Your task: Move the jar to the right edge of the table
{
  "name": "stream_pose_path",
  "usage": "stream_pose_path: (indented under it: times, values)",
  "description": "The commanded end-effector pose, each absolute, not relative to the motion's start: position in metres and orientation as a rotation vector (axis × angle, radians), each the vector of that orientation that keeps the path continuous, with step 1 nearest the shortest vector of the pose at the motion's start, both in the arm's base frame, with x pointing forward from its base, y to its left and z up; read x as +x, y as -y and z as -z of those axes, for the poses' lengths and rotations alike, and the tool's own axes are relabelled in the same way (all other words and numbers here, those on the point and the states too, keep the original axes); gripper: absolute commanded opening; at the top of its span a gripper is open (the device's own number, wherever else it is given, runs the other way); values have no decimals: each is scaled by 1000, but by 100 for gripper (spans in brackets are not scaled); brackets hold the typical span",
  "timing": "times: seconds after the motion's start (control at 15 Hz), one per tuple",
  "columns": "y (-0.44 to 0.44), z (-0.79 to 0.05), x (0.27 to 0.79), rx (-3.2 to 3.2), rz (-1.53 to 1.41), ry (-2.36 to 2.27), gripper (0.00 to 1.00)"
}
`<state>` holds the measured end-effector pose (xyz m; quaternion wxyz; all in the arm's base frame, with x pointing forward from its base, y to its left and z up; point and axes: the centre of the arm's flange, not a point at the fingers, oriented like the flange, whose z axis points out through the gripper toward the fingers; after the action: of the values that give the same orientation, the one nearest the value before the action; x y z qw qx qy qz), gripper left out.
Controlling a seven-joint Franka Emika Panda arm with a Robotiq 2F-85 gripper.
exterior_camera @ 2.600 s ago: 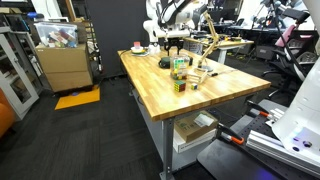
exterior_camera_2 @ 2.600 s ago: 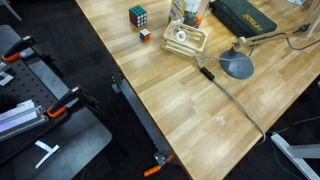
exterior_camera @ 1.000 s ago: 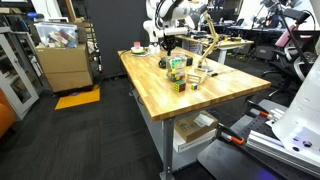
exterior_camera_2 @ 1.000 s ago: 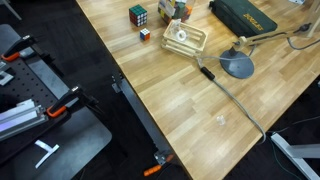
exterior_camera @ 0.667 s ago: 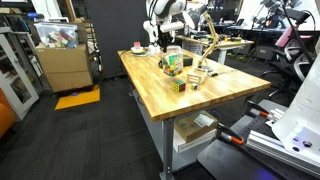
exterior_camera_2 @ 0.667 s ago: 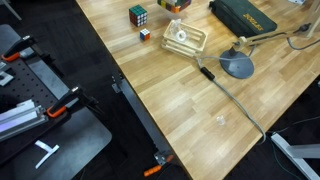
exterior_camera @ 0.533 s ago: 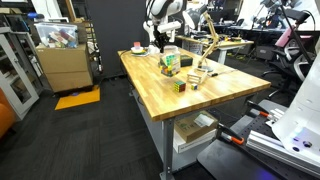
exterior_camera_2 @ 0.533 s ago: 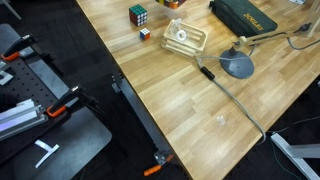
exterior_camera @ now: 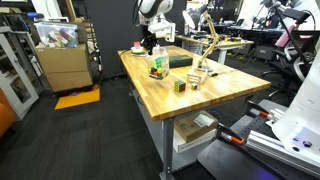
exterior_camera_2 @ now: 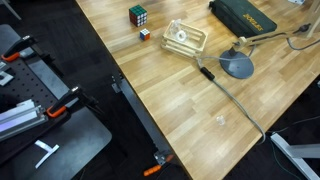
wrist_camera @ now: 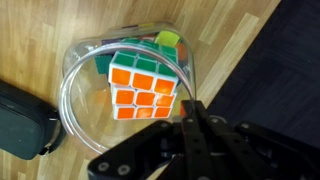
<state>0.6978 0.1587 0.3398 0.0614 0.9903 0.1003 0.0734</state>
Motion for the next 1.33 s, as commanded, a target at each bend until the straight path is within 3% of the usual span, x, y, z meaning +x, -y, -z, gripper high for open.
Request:
stream_pose_path:
  times: [0.0, 1.27]
  values:
    - [-154, -361, 677, 3048, -247, -384, 1]
    - [-173, -319, 588, 3217, 16, -399, 1]
